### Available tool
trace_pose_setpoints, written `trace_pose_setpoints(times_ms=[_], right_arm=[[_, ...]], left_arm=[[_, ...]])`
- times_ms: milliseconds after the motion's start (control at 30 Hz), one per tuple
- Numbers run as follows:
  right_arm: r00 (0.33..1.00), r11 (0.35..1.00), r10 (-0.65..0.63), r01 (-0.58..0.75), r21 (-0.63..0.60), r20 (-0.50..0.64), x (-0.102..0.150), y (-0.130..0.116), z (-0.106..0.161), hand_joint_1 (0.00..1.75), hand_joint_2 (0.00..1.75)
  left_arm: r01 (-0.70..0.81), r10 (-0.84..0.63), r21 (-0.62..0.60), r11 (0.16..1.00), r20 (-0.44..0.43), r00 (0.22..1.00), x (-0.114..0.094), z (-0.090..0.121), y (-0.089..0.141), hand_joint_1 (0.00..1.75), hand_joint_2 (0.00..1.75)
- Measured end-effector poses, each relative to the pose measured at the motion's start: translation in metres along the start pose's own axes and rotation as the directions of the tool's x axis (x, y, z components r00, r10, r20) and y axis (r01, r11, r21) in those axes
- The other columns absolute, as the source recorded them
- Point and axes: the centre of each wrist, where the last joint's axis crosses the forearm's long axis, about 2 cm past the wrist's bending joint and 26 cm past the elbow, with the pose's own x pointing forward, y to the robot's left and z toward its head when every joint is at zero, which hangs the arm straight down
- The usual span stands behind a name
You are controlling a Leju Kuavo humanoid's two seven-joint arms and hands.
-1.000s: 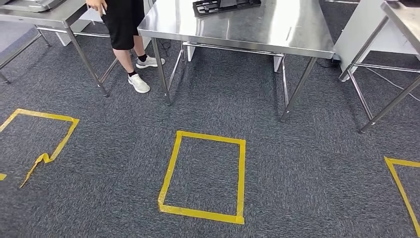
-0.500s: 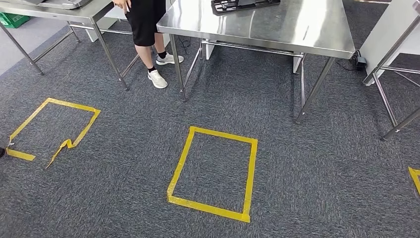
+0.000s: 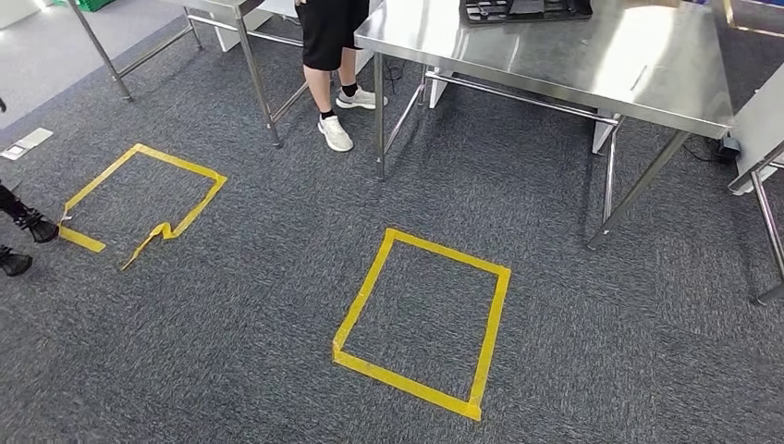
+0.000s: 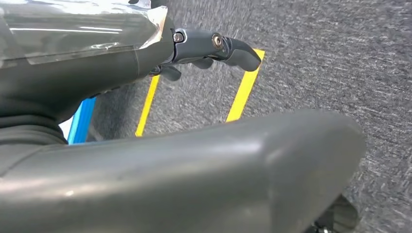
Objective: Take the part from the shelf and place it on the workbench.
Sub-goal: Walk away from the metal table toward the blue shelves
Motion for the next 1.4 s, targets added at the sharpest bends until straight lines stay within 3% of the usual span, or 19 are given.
trace_pose_setpoints(times_ms=[67,1000,1400], right_arm=[[1.000,1.000,-0.010,0.010,0.001,0.003,-0.0012,0.0008,0.0000,0.00,1.75],[1.000,1.000,0.011,-0.011,0.000,0.006,-0.0040,0.0028,0.0002,0.00,1.75],[1.000,1.000,0.016,-0.016,0.005,0.003,-0.0064,0.0043,0.0002,0.00,1.75]], left_arm=[[0.001,-0.001,-0.001,1.000,0.001,1.000,0.0004,-0.0001,0.0000,0.00,0.00],[0.004,-0.004,-0.001,1.000,0.006,1.000,-0.0005,-0.0005,0.0014,0.00,0.00],[-0.021,0.027,-0.090,0.996,0.066,0.997,-0.0030,-0.0003,0.0002,0.00,0.00]])
